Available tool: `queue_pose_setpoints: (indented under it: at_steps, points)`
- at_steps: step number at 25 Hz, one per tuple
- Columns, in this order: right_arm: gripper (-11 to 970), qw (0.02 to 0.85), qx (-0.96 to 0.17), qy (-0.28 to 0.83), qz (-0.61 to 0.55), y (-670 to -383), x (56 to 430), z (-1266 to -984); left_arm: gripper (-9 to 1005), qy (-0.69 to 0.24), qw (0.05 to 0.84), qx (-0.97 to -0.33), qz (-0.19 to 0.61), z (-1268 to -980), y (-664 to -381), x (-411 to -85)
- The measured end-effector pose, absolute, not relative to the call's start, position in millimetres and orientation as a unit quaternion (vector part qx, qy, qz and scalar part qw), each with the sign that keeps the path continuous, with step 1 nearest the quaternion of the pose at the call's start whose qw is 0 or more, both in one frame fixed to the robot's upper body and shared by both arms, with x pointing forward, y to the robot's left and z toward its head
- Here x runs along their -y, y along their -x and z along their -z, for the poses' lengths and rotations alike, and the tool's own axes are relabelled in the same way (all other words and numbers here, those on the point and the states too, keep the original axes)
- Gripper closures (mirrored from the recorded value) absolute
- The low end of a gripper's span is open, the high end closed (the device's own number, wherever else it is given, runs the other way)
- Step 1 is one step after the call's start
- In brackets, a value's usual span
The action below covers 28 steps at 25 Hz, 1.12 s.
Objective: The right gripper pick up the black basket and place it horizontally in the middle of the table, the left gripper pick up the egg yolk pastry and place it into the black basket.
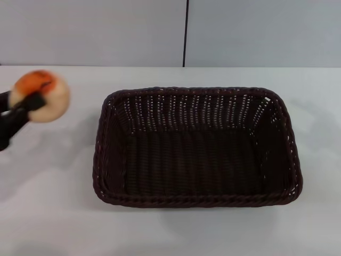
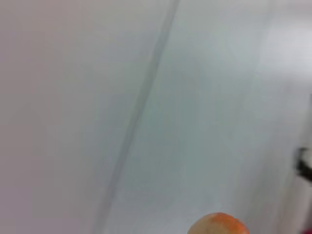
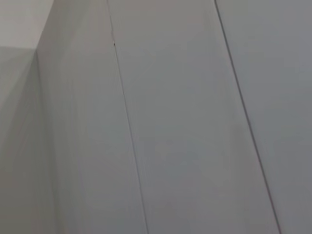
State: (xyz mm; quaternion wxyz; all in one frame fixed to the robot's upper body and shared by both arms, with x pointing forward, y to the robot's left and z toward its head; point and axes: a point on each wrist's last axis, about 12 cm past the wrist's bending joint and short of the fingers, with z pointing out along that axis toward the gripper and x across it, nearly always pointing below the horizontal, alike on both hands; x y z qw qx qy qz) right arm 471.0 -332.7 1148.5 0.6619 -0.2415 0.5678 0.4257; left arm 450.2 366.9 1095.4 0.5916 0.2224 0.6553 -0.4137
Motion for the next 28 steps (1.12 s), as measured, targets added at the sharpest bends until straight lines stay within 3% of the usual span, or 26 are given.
queue_pose_setpoints:
  at_steps: [6,8,16,19,23,26,28]
  points:
    - [221,0.699,-0.559,0.173,-0.411,-458,359,-1138,855,-0.279,0.570,-0.601,0.485,-1087,-484,-303]
    - [221,0.706,-0.556,0.162,-0.408,-455,363,-1135,868,-0.282,0.576,-0.596,0.484,-1083,-485,-296]
    - [221,0.751,-0.546,0.083,-0.362,-430,392,-1120,547,-0.300,0.573,-0.599,0.473,-1066,-488,-272]
    - [221,0.758,-0.546,0.072,-0.351,-426,395,-1115,412,-0.296,0.574,-0.606,0.465,-1064,-489,-273]
    - [221,0.783,-0.541,0.036,-0.306,-415,400,-1100,329,-0.266,0.610,-0.619,0.416,-1058,-485,-289]
    - [221,0.815,-0.533,-0.017,-0.228,-401,403,-1079,268,-0.195,0.705,-0.618,0.290,-1051,-468,-326]
    - [221,0.823,-0.530,-0.032,-0.203,-397,402,-1073,226,-0.175,0.722,-0.616,0.261,-1050,-463,-333]
